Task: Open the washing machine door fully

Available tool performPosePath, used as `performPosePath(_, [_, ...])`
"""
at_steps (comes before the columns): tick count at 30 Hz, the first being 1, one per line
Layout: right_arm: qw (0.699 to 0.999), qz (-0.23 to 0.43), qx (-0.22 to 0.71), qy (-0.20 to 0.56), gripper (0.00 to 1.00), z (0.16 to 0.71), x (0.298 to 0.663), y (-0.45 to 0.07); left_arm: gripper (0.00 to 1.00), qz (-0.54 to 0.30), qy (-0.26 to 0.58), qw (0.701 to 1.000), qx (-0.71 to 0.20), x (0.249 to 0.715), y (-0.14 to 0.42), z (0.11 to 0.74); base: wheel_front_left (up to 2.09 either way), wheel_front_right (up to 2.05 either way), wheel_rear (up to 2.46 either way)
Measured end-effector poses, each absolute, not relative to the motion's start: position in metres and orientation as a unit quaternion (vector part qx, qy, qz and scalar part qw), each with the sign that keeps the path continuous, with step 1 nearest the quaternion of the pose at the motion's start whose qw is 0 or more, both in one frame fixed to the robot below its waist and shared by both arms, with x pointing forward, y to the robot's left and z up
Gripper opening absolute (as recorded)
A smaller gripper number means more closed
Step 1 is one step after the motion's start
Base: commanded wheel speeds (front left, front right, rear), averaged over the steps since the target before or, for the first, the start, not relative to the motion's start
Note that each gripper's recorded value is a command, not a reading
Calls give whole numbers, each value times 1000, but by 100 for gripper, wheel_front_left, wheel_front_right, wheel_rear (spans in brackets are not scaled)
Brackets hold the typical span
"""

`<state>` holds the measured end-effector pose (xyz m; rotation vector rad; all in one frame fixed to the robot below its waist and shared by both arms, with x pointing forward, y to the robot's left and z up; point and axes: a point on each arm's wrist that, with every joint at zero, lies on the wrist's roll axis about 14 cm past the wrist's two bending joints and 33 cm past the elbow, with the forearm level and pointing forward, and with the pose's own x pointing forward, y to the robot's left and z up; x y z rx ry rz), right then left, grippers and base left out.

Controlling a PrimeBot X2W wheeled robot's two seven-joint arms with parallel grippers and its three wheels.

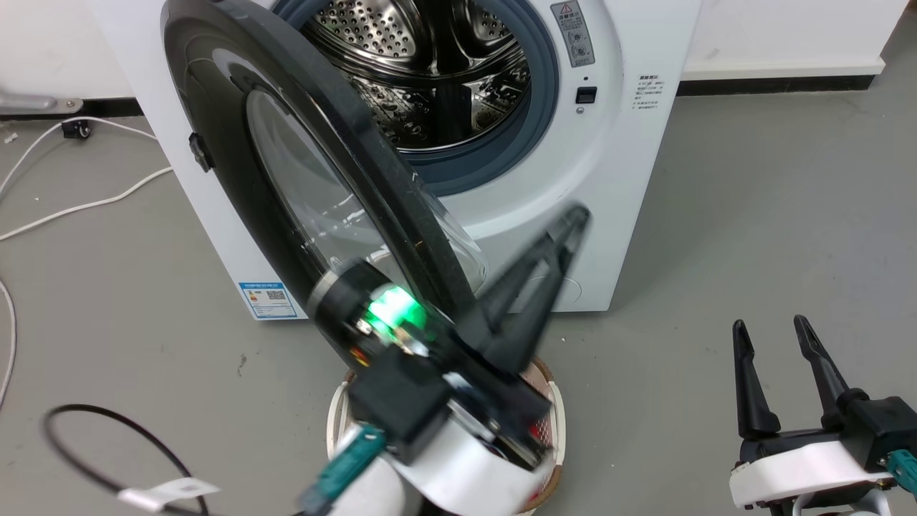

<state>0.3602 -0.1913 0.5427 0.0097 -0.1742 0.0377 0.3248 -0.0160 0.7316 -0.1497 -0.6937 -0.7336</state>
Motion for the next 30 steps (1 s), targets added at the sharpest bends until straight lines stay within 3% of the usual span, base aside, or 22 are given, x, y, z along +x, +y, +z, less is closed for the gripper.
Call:
performPosePath(7, [996, 19, 9, -88, 100, 543, 359, -191, 0, -398, -169, 898, -79, 317, -49, 650, 0, 0, 0])
performPosePath(12, [996, 20, 10, -87, 100, 543, 357, -190, 0, -396, -106, 909, -75, 312, -51, 610, 0, 0, 0])
performPosePath(30, [997, 15, 22, -70, 100, 532, 356, -193, 0, -357, -66, 930, -51, 355, -49, 573, 0, 0, 0])
